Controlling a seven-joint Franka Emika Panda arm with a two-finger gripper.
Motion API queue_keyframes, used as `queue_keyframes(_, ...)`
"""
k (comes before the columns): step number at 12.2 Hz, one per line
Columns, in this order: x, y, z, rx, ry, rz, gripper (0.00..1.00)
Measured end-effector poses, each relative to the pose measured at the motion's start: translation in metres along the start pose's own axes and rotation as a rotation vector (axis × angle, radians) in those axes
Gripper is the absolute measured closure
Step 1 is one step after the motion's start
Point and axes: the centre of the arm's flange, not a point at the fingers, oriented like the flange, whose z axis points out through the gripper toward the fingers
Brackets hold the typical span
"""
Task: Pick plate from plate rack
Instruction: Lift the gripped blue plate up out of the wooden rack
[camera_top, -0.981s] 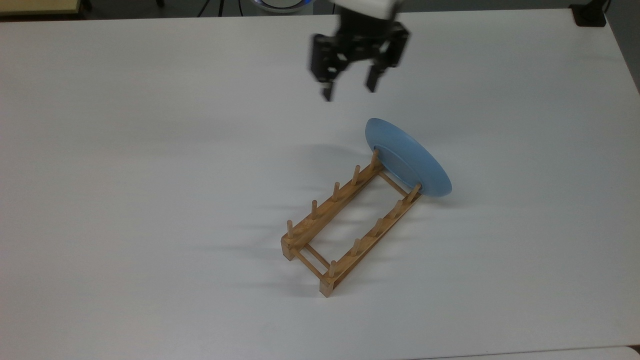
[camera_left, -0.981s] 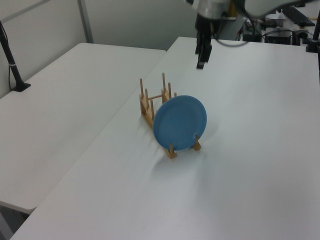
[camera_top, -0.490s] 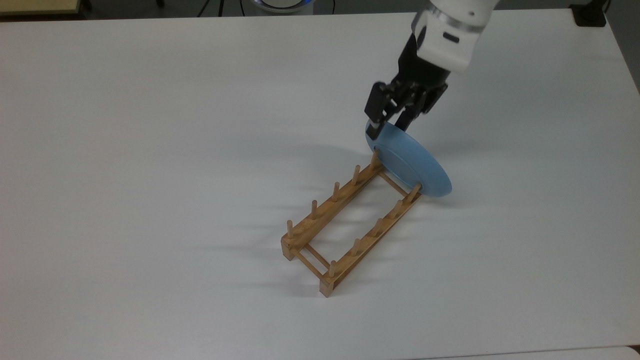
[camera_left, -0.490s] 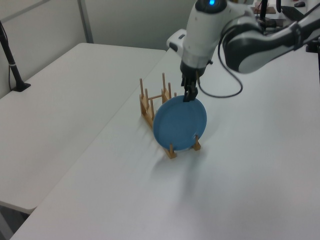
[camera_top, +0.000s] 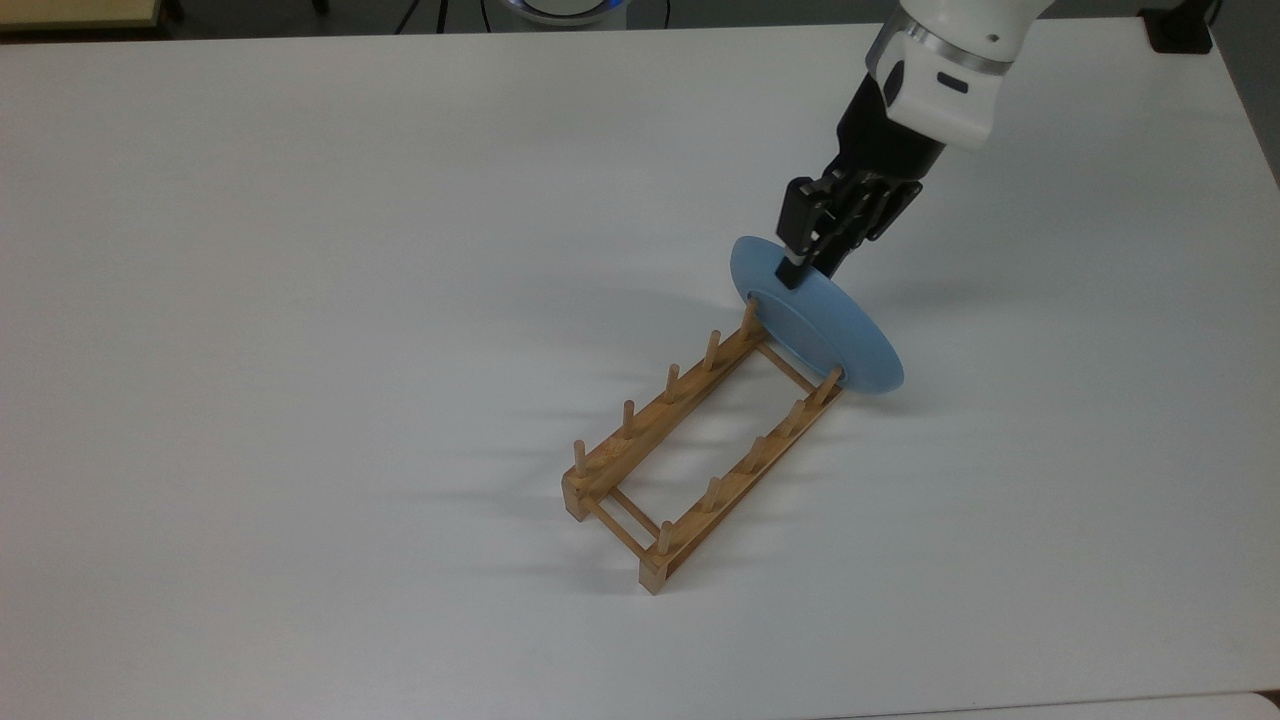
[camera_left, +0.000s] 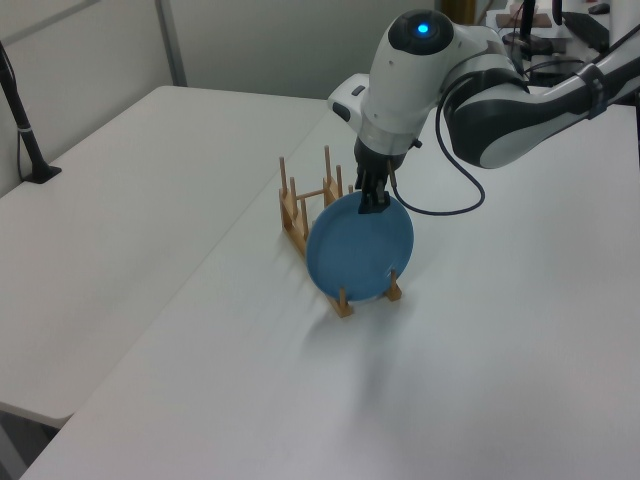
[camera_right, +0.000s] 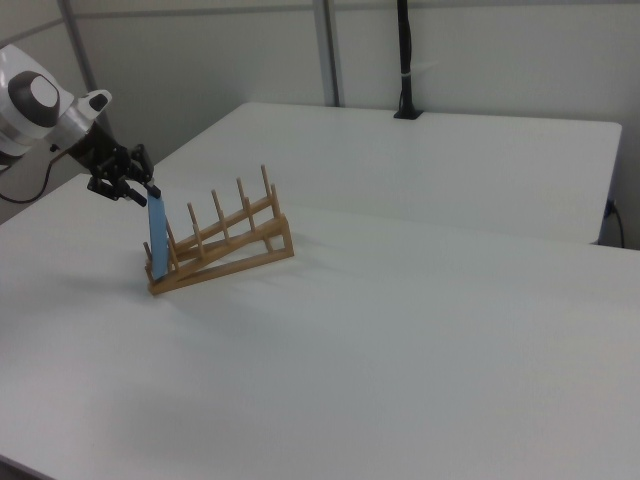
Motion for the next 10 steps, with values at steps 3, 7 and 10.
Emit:
queue_keyframes(3,0.001,0.0,-0.001,-0.023,0.005,-0.011,0.93)
queue_keyframes(7,0.001,0.003,-0.003,-0.025,0.01,-0.006,0.93)
queue_keyframes(10,0.007,0.023,-0.032,-0.05,0.064,0.015,0.93)
